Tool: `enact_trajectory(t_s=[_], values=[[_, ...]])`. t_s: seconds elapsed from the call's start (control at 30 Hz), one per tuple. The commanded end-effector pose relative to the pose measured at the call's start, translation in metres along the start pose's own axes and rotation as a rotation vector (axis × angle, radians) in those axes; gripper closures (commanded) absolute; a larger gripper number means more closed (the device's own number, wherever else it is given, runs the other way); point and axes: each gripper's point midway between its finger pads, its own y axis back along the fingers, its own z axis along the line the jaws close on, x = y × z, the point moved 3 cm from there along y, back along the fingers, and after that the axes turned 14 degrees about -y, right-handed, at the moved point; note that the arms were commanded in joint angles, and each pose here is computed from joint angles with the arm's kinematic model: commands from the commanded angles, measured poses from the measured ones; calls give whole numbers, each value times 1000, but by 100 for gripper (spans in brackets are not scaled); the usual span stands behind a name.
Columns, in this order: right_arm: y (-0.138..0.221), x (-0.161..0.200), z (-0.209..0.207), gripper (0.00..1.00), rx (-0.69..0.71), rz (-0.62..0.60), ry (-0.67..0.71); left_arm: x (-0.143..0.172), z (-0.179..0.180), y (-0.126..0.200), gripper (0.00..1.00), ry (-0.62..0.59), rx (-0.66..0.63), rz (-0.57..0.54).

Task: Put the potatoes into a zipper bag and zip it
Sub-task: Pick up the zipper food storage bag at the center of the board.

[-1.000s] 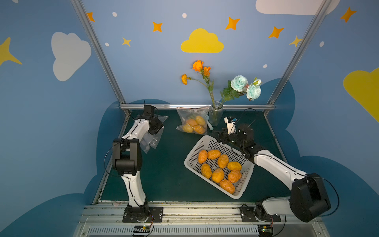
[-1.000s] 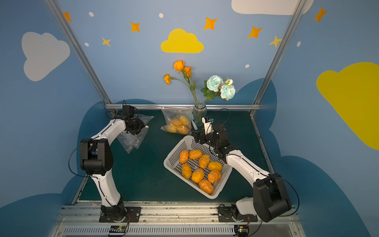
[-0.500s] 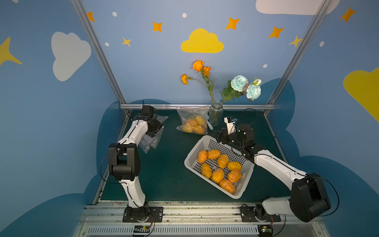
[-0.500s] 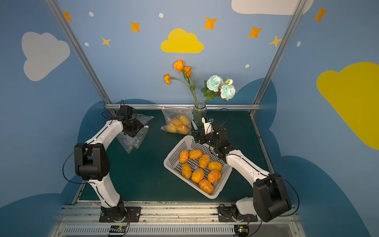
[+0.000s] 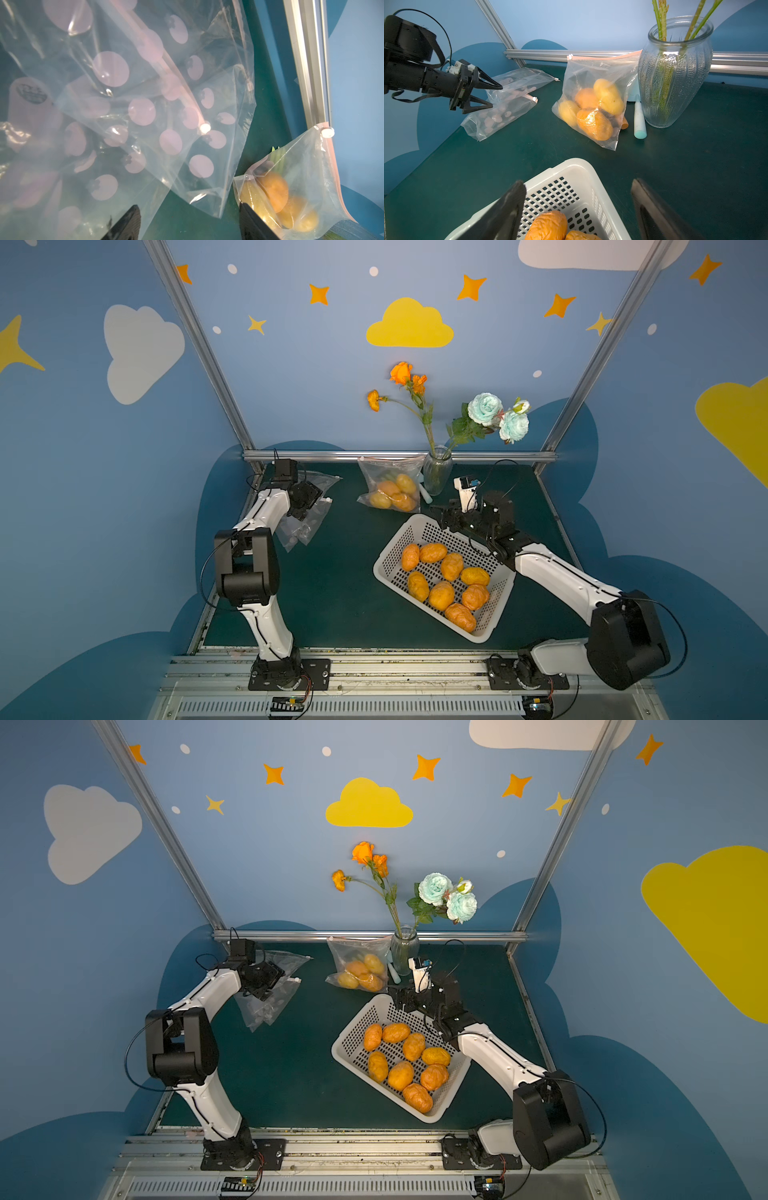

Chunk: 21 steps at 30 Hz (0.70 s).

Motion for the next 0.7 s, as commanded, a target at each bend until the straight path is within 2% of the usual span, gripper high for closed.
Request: enact_trajectory(t_s=[0.0, 0.13, 0.2, 0.43, 0.6, 0.67], values=[[-3, -8, 5, 18, -7, -4, 22, -7, 1, -8, 25, 10, 3, 3], [-6, -6, 5, 18, -12, 7, 21, -9, 3, -21, 27, 15, -5, 19], [-7, -5, 5, 18, -12, 11, 19, -11, 2, -26, 36, 14, -7, 26], [-5, -6, 4, 18, -7, 9, 20, -15, -4, -24, 96, 4, -8, 45], [0, -9, 4, 18, 6, -11, 30, -16, -16, -7, 98, -35, 10, 28], [3, -10, 2, 18, 25, -27, 24, -14, -31, 5, 98, -89, 55, 9]])
